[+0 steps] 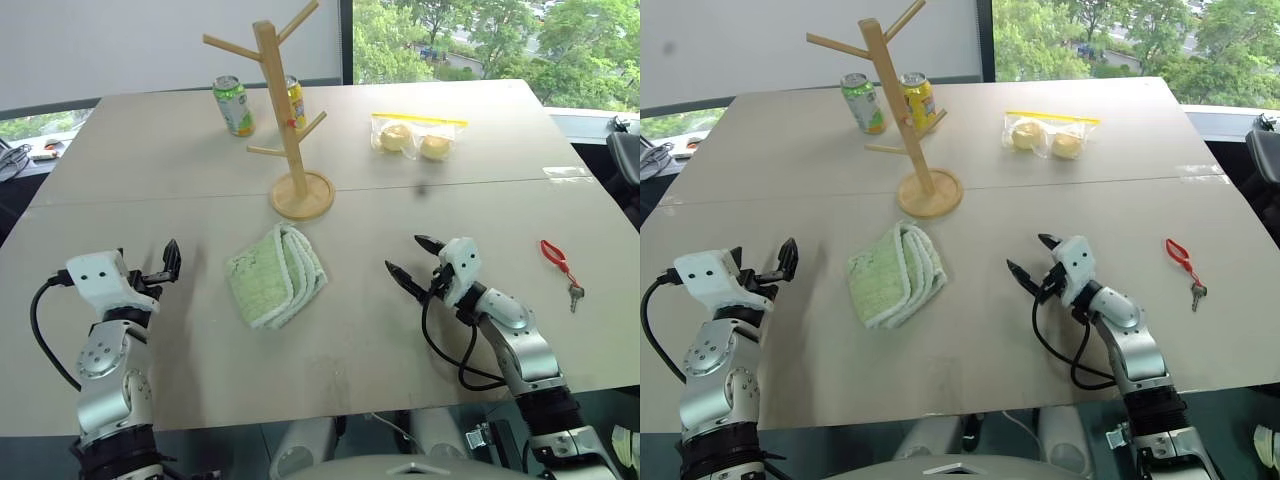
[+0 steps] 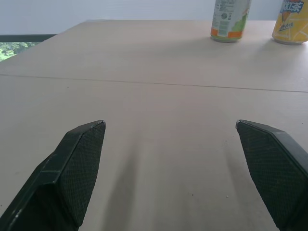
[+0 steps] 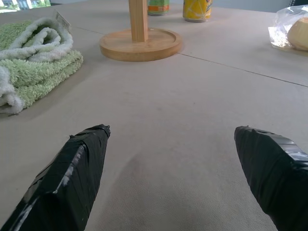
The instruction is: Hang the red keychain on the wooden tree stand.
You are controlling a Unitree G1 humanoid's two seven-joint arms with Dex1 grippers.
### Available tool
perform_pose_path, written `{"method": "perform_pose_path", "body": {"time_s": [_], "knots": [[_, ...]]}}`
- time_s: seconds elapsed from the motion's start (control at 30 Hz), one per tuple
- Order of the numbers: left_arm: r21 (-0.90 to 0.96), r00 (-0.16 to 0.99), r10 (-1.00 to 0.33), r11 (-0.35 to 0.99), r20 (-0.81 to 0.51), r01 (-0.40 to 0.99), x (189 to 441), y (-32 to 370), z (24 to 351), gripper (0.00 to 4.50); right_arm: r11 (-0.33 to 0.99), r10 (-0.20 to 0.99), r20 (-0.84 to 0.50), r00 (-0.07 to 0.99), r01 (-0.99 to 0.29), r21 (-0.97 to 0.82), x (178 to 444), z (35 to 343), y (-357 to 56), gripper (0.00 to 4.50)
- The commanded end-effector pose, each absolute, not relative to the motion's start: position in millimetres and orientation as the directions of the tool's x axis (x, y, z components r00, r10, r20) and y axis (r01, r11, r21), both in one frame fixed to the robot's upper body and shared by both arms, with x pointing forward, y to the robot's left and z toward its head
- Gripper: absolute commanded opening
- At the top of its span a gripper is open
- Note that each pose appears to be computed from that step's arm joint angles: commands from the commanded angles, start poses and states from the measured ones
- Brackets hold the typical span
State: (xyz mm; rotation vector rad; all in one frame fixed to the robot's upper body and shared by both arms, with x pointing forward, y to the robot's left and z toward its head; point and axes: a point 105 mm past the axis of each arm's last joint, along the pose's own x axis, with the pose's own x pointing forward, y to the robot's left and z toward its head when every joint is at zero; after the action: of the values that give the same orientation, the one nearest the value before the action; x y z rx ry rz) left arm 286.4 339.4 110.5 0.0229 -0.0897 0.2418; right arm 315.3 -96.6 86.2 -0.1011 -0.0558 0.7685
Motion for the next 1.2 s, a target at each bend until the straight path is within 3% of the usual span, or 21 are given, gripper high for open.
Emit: {"method": "perform_pose_path", "body": {"time_s": [0.03, 0.27, 0.43, 0.67, 0.97, 1.2], "knots": [[0.016, 0.963, 0.235, 0.971, 0.131, -0.239, 286.7, 339.5, 119.6, 4.5, 0.714, 0.697, 0.062, 0.714, -0.686, -0.138, 316.0, 99.6, -98.6, 4.43], [0.009, 0.969, 0.209, 0.977, 0.134, -0.212, 290.9, 333.6, 121.1, 4.5, 0.699, 0.714, 0.086, 0.695, -0.702, -0.136, 311.3, 105.0, -98.2, 4.43], [-0.01, 0.992, 0.052, 0.999, 0.115, -0.051, 308.6, 308.2, 129.2, 4.5, 0.416, 0.905, -0.001, 0.425, -0.887, -0.202, 250.0, 112.4, -105.0, 4.43], [-0.055, 0.961, -0.274, 0.96, 0.035, 0.276, 332.8, 254.5, 141.8, 4.5, 0.178, 0.963, -0.146, 0.226, -0.941, -0.287, 204.0, 105.6, -117.4, 4.43], [-0.078, 0.796, -0.6, 0.8, -0.084, 0.595, 321.8, 204.7, 143.8, 4.5, 0.224, 0.95, -0.137, 0.279, -0.92, -0.322, 212.9, 103.2, -117.8, 4.43], [-0.117, 0.708, -0.666, 0.742, -0.236, 0.66, 310.3, 195.2, 121.9, 4.5, 0.255, 0.945, -0.113, 0.305, -0.91, -0.328, 214.8, 105.7, -112.3, 4.43]]}}
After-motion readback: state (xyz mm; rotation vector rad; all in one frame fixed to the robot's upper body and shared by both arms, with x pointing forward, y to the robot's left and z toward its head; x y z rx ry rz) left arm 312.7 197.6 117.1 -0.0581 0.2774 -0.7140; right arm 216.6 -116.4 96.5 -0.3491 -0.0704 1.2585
